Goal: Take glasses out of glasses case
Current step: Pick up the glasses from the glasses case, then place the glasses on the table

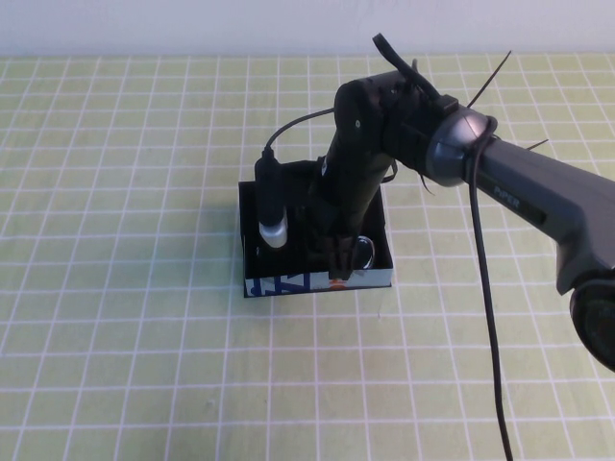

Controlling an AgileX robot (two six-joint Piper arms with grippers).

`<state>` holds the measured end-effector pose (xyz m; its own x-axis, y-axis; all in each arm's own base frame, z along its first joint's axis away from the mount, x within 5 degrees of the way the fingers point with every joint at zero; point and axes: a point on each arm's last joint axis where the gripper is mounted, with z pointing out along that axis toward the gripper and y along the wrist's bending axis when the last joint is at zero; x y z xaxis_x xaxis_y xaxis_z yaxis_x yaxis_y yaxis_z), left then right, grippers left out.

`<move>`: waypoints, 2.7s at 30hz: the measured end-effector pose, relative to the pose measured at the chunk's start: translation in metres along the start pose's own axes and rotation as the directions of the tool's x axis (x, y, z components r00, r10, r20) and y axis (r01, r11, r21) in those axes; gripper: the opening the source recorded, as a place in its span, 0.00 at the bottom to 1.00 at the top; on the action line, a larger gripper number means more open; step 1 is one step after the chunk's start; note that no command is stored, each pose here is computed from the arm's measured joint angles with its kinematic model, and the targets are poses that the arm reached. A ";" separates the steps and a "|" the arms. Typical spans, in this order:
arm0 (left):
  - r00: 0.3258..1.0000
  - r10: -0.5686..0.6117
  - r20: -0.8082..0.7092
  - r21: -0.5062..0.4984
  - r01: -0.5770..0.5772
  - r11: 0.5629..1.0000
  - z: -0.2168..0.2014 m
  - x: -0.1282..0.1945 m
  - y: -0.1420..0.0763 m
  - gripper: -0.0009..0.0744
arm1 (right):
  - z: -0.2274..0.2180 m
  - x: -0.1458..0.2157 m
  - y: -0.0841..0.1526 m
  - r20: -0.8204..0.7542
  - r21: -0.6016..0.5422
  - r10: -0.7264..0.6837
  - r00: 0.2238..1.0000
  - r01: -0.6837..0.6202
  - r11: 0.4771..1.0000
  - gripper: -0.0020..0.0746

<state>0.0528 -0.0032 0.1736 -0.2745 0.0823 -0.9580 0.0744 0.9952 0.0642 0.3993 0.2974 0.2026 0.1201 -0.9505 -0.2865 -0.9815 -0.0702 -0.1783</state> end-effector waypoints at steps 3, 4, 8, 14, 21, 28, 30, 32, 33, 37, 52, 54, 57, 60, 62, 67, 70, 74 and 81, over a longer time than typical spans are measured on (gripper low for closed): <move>1.000 0.000 0.000 0.000 0.000 1.000 0.000 0.000 0.000 0.01 | 0.000 0.001 0.001 -0.006 -0.008 0.000 1.000 0.000 1.000 0.36; 1.000 0.000 0.000 0.000 0.000 1.000 0.000 0.000 0.000 0.01 | 0.000 0.001 0.001 -0.009 -0.011 0.001 1.000 -0.001 1.000 0.36; 1.000 0.000 0.000 0.000 0.000 1.000 0.000 0.000 0.000 0.01 | 0.000 0.002 0.003 -0.019 -0.030 0.001 1.000 -0.001 1.000 0.36; 1.000 0.000 0.000 0.000 0.000 1.000 0.000 0.000 0.000 0.01 | 0.000 0.003 0.003 -0.030 -0.030 -0.004 1.000 0.003 1.000 0.35; 1.000 0.000 0.000 0.000 0.000 1.000 0.000 0.000 0.000 0.01 | 0.000 0.004 0.003 -0.040 -0.030 -0.008 0.999 0.007 1.000 0.31; 1.000 0.000 0.000 0.000 0.000 1.000 0.000 0.000 0.000 0.01 | -0.001 0.003 0.003 -0.038 -0.035 -0.005 0.999 0.004 0.999 0.10; 1.000 0.000 0.000 0.000 0.000 1.000 0.000 0.000 0.000 0.01 | -0.001 0.003 0.003 -0.038 -0.035 -0.005 0.999 0.004 0.999 0.10; 1.000 0.000 0.000 0.000 0.000 1.000 0.000 0.000 0.000 0.01 | -0.002 0.003 0.004 -0.039 -0.038 -0.005 0.999 0.004 0.999 0.10; 1.000 0.000 0.000 0.000 0.000 1.000 0.000 0.000 0.000 0.01 | -0.003 0.003 0.004 -0.040 -0.040 -0.005 0.999 0.003 0.999 0.10; 1.000 0.000 0.000 0.000 0.000 1.000 0.000 0.000 0.000 0.01 | -0.015 0.003 0.006 -0.051 -0.044 0.030 0.998 -0.032 0.999 0.10; 1.000 0.000 0.000 0.000 0.000 1.000 0.000 0.000 0.000 0.01 | -0.168 0.008 0.035 0.088 0.196 0.526 0.846 -0.532 0.824 0.10; 1.000 0.000 0.000 0.000 0.000 1.000 0.000 0.000 0.000 0.01 | -0.178 0.024 0.046 0.080 0.195 0.598 0.797 -0.601 0.775 0.10; 1.000 0.000 0.000 0.000 0.000 1.000 0.000 0.000 0.000 0.01 | -0.188 0.056 0.062 0.058 0.193 0.721 0.690 -0.717 0.670 0.10; 1.000 0.000 0.000 0.000 0.000 1.000 0.000 0.000 0.000 0.01 | -0.191 0.090 0.078 0.026 0.201 0.818 0.575 -0.805 0.559 0.10; 1.000 0.000 0.000 0.000 0.000 1.000 0.000 0.000 0.000 0.01 | -0.187 0.114 0.086 0.008 0.199 0.875 0.483 -0.859 0.472 0.10; 1.000 0.000 0.000 0.000 0.000 1.000 0.000 0.000 0.000 0.01 | -0.164 0.157 0.089 0.023 0.150 0.955 0.296 -0.945 0.290 0.10; 1.000 0.000 0.000 0.000 0.000 1.000 0.000 0.000 0.000 0.01 | -0.147 0.177 0.083 0.075 0.131 0.974 0.215 -0.970 0.204 0.10; 1.000 0.000 0.000 0.000 0.000 1.000 0.000 0.000 0.000 0.01 | -0.125 0.194 0.073 0.101 0.088 0.988 0.119 -0.990 0.110 0.10; 1.000 0.000 0.000 0.000 0.000 1.000 0.000 0.000 0.000 0.01 | -0.084 0.200 0.062 0.065 0.023 0.996 0.068 -0.998 0.066 0.09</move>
<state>0.0528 -0.0032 0.1736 -0.2745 0.0823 -0.9580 0.0744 0.9952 0.0642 0.3502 0.0775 0.2137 -0.9594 -0.1147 -0.2578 -0.1814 0.9505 0.2522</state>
